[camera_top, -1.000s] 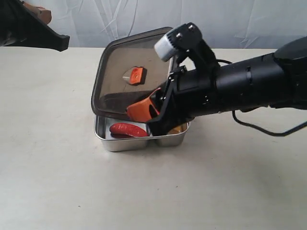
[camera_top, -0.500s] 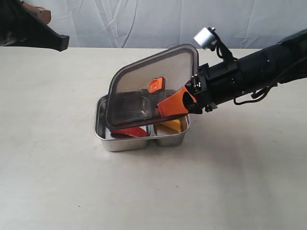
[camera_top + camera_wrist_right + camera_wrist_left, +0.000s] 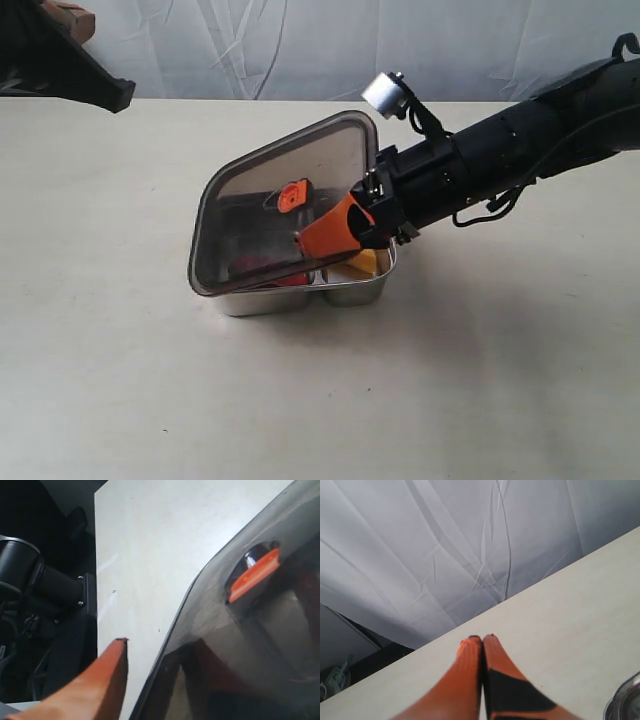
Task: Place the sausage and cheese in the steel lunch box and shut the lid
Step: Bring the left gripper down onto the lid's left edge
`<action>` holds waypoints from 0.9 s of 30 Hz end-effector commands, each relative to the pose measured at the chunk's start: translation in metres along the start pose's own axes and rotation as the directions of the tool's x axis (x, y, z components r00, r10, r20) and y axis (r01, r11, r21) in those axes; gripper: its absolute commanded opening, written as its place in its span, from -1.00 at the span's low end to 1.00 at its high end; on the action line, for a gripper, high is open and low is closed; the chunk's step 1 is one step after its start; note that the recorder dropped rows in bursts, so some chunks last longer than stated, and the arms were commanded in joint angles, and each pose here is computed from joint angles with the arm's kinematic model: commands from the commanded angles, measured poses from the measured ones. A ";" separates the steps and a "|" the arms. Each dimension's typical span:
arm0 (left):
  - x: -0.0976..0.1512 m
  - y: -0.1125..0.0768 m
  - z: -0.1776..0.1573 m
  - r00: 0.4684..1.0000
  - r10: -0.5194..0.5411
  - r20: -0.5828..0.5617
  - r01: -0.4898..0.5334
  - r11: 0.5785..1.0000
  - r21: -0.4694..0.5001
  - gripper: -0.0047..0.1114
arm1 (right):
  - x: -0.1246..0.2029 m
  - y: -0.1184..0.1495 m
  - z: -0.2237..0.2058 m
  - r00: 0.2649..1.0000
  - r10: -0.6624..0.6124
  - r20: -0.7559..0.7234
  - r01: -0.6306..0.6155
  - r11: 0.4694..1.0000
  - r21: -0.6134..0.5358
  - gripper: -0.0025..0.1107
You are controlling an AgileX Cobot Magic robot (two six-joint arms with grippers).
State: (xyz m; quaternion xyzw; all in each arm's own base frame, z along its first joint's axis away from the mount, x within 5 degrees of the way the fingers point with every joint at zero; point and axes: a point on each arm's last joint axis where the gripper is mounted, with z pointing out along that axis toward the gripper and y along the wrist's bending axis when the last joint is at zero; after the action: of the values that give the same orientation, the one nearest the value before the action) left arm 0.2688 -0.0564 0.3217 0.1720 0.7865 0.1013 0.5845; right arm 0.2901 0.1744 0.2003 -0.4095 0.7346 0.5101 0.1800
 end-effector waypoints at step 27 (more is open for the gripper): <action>-0.004 -0.033 0.004 0.973 -0.229 0.018 0.210 0.918 0.338 -0.92 | 0.010 -0.041 0.005 0.977 0.210 -0.040 -0.207 0.976 0.070 -0.97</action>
State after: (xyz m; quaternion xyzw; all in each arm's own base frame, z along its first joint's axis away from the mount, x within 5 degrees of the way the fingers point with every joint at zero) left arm 0.2638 -0.0866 0.3215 0.1862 0.7797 -0.0957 0.5901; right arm 0.3127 0.1716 0.1712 -0.3477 0.7748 0.5120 0.1293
